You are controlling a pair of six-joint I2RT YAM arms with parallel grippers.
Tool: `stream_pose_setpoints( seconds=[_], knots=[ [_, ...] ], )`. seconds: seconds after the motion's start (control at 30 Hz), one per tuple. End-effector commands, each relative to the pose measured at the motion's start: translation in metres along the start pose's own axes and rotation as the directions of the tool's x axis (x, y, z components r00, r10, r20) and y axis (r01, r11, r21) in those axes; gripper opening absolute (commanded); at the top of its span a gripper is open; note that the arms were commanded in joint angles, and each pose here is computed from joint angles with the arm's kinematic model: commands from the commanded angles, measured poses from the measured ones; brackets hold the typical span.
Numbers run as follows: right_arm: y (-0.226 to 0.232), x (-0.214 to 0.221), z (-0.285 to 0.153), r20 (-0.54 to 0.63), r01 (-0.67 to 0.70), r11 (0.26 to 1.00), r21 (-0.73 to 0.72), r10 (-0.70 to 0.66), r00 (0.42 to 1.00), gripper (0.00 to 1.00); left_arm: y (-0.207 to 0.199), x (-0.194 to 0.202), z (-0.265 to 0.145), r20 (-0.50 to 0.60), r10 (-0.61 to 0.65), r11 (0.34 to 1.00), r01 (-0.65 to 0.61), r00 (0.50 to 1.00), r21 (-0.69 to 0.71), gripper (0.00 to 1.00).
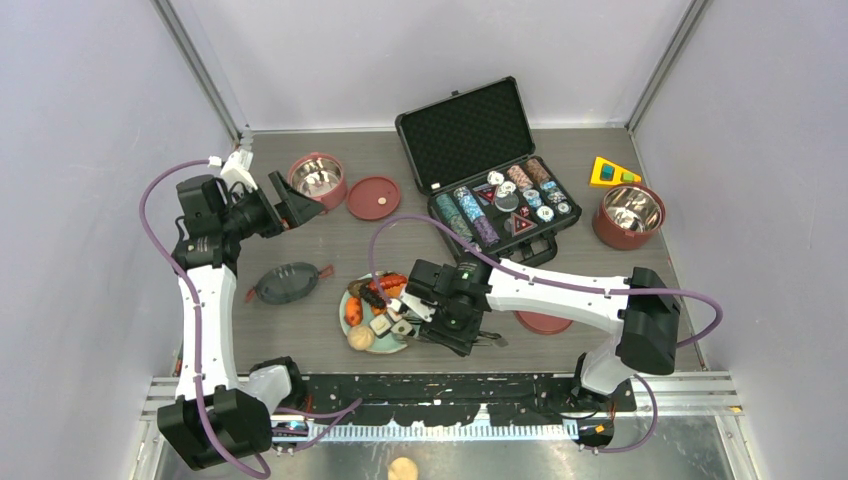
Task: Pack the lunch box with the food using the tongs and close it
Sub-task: Pick up the fake food from the plate.
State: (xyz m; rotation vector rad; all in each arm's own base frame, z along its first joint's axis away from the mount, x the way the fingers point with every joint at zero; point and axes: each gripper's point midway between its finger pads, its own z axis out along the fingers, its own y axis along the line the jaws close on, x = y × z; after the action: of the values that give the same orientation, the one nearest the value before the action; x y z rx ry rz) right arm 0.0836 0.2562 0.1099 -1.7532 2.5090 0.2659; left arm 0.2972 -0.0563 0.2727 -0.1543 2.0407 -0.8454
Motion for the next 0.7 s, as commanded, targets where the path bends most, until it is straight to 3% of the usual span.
stream_pose_setpoints(
  seconds=[0.0, 0.3, 0.67],
  knots=[
    [-0.001, -0.010, -0.012, 0.045, 0.002, 1.000, 0.010, -0.002, 0.999, 0.44, -0.006, -0.009, -0.002, 0.035, 0.032, 0.999, -0.033, 0.999, 0.030, 0.99],
    [-0.002, -0.008, -0.028, 0.098, -0.018, 1.000, -0.025, 0.020, 0.995, 0.29, -0.007, -0.009, -0.002, 0.031, 0.028, 0.999, -0.029, 0.999, 0.033, 0.98],
    [-0.003, -0.007, -0.043, 0.147, -0.013, 0.999, -0.050, 0.020, 0.989, 0.18, -0.004, -0.009, 0.003, 0.019, 0.012, 0.999, -0.013, 1.000, 0.034, 0.98]
  ],
)
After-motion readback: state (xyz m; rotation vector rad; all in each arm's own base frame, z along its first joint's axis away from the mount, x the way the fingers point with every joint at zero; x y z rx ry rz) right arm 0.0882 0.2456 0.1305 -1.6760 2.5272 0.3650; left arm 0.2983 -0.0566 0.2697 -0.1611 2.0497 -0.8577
